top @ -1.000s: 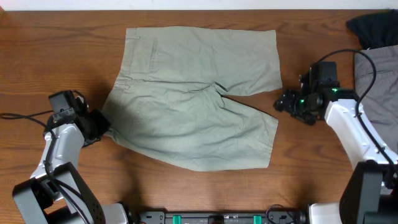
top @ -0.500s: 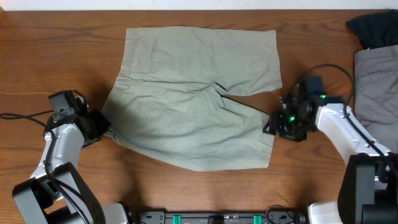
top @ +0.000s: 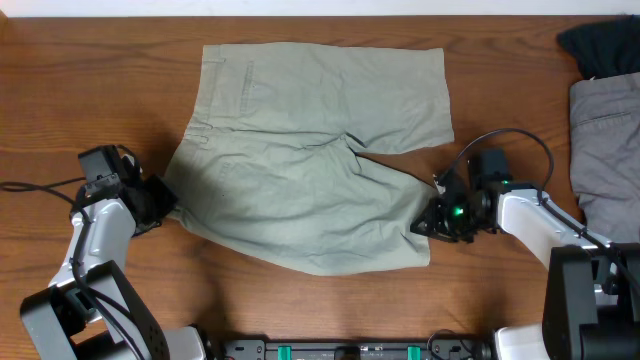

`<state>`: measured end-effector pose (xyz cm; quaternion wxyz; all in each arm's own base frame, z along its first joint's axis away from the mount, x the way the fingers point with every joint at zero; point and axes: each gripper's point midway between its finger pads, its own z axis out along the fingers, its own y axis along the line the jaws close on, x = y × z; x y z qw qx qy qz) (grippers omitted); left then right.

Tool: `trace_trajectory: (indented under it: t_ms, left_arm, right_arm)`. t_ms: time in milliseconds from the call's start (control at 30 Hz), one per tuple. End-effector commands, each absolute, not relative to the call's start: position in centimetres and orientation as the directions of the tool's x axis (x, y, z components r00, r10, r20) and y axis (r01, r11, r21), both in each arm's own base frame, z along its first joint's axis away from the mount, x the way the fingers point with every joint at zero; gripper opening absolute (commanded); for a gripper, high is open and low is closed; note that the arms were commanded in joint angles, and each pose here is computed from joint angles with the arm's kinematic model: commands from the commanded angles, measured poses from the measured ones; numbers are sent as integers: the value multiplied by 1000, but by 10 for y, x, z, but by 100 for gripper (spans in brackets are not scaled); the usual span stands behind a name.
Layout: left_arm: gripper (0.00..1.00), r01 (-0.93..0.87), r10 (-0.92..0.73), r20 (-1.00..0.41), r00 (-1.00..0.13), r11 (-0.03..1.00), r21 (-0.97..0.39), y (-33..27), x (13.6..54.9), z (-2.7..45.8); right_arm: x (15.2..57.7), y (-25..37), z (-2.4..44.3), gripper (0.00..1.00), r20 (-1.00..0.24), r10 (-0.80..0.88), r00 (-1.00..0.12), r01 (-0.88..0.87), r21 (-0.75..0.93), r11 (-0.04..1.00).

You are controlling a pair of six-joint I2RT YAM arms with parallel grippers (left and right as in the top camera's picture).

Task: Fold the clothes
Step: 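Pull the right leg hem rightward with the right gripper to flatten it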

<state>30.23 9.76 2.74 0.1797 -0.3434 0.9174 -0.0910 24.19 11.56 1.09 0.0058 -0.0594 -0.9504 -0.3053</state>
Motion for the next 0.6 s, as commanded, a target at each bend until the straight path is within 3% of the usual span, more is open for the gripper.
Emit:
trace_trajectory:
  t_ms: [0,333,467,567]
  left_arm:
    - [9,-587,-654,-284,-702,756,-290,99,306,31]
    - [9,-586,-653,-287,-701,756,-290,100,307,31]
    - [9,-586,-653,-287,-701,756,-290,99,307,31]
    - [9,-586,-653,-287,-701,756,-290,99,306,31]
  right_arm:
    - [244,135,29,1,48,66,-997,81,671,737]
    - [234,158,114,1,248,64,-967,226,712,665]
    - [238,165,118,1,256,79,-963,243,706,665]
    - [242,151,103,1,244,131,-961,259,622,739]
